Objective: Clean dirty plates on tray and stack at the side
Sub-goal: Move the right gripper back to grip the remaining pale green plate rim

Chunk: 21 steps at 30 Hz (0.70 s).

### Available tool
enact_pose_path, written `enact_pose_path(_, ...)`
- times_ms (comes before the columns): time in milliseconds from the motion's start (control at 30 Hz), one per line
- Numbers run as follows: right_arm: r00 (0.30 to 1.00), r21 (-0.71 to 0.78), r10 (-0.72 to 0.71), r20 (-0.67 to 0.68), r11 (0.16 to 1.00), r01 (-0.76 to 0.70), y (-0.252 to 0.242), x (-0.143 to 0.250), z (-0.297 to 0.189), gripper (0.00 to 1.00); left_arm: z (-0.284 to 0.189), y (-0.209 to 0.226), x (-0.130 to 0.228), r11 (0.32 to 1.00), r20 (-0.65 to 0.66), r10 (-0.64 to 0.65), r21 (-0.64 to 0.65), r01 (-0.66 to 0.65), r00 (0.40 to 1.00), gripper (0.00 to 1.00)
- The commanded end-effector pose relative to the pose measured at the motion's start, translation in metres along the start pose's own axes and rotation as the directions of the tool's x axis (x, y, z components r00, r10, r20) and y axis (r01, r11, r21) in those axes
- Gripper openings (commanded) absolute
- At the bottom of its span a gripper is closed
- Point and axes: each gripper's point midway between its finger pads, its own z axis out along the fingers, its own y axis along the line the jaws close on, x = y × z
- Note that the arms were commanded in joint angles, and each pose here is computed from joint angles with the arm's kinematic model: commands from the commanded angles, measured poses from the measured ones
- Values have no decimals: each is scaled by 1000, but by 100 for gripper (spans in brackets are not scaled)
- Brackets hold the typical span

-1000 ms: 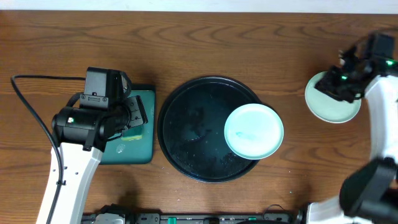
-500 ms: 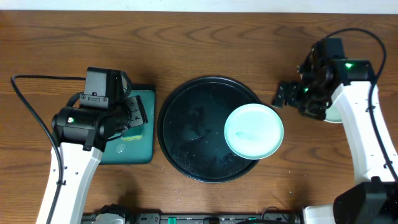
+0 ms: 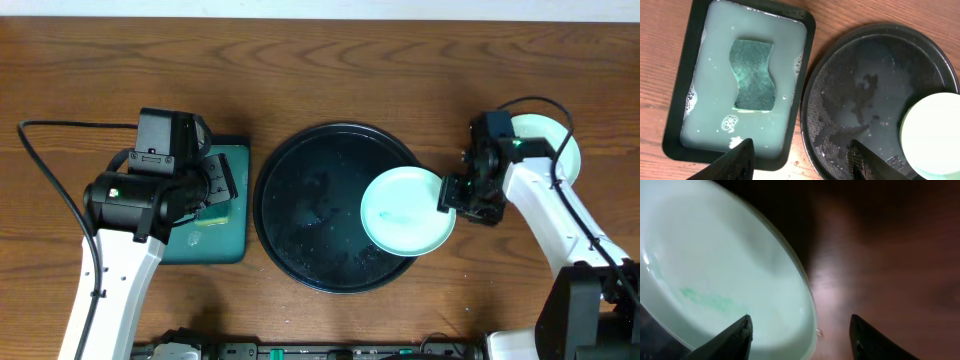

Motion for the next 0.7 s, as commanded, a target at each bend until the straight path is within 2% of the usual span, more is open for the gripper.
enact_pose_path(0, 1000, -50, -26, 8, 998, 26, 7, 3, 16, 60, 0, 0, 0, 1000, -1, 16, -4, -16, 1000, 60)
enact_pose_path(167, 995, -84, -35, 95, 996, 43, 10, -11, 32, 56, 0, 0, 0, 1000, -1, 16, -4, -16, 1000, 60)
enact_pose_path(233, 993, -92, -37, 116, 995, 48, 12, -15, 34, 48, 0, 0, 0, 1000, -1, 16, -4, -16, 1000, 60)
enact_pose_path(300, 989, -100, -39, 141, 994, 53, 14, -20, 33, 32, 0, 0, 0, 1000, -1, 16, -4, -16, 1000, 60)
enact_pose_path(367, 986, -110, -40, 163, 992, 59, 17, -26, 32, 21, 0, 0, 0, 1000, -1, 16, -5, -16, 1000, 60)
enact_pose_path(433, 983, -126, -41, 178, 990, 64, 20, -29, 31, 17, 0, 0, 0, 1000, 0, 16, -4, -16, 1000, 60)
enact_pose_path(567, 981, -169, -45, 190, 983, 78, 29, -32, 29, 1, 0, 0, 0, 1000, 0, 16, -4, -16, 1000, 60)
enact_pose_path(667, 979, -178, -51, 196, 980, 86, 32, -33, 29, 1, 0, 0, 0, 1000, 0, 16, -4, -16, 1000, 60)
